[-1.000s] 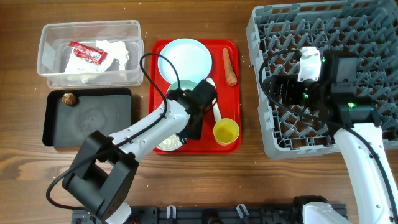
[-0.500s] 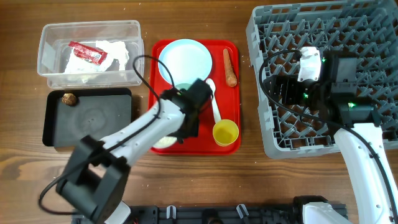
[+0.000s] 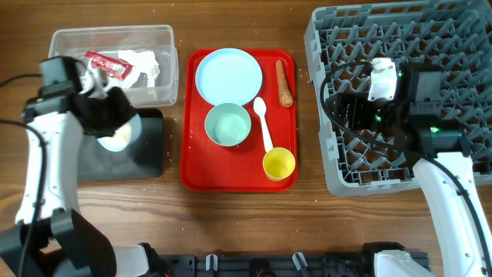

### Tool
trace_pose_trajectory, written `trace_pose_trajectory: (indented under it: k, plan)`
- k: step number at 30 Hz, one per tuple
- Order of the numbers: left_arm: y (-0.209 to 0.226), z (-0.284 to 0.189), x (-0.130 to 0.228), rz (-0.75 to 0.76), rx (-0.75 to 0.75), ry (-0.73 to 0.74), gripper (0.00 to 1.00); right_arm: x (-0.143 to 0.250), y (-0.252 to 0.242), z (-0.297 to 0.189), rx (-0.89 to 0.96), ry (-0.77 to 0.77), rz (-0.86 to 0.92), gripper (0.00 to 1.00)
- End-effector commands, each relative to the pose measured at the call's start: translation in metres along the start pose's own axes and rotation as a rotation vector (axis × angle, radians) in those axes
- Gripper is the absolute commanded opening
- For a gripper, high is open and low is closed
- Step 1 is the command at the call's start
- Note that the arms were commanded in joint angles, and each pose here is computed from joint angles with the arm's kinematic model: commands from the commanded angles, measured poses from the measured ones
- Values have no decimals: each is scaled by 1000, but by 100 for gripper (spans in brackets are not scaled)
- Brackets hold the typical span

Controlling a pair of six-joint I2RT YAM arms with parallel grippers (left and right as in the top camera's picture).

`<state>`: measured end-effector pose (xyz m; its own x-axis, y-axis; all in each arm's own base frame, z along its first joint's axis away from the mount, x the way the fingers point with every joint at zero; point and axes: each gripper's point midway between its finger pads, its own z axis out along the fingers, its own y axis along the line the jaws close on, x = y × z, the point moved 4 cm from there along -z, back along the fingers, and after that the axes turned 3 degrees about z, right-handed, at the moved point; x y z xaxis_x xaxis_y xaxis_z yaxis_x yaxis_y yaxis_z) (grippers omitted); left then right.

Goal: Sort waste into correct bins and load items into the dishwasher rack
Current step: 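Grasp the light-blue rice bowl with the left gripper, pour rice onto black tray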

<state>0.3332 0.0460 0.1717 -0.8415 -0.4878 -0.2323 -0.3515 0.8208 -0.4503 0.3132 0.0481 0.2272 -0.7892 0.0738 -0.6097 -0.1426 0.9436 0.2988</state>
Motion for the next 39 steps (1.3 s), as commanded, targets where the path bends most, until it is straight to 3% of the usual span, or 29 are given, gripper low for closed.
trace_pose_trajectory:
  k: [1, 8, 15, 21, 32, 34, 37, 39]
  plan:
    - [15, 8, -19, 7, 210, 15, 4, -3, 0, -1, 3, -5, 8, 100]
    - [40, 21, -24, -158, 756, 81, 4, -2, 0, -1, 4, 2, 10, 100]
    - [52, -6, -22, -340, 869, 81, 4, -2, 0, -1, 4, 2, 10, 100]
    - [47, -31, -33, -375, 1065, 6, 4, -2, 0, -1, 4, 2, 10, 100]
    - [45, -32, -30, -423, 1070, 32, 4, -2, 0, -1, 4, 2, 10, 100]
    - [48, -29, -35, -348, 1055, -8, 4, -2, 0, -1, 4, 2, 10, 100]
    - [45, -33, -34, -448, 1071, 49, 4, -2, 0, -1, 4, 3, 10, 100]
    - [46, -32, -35, -433, 1071, 39, 4, -3, 0, -1, 4, -1, 9, 100]
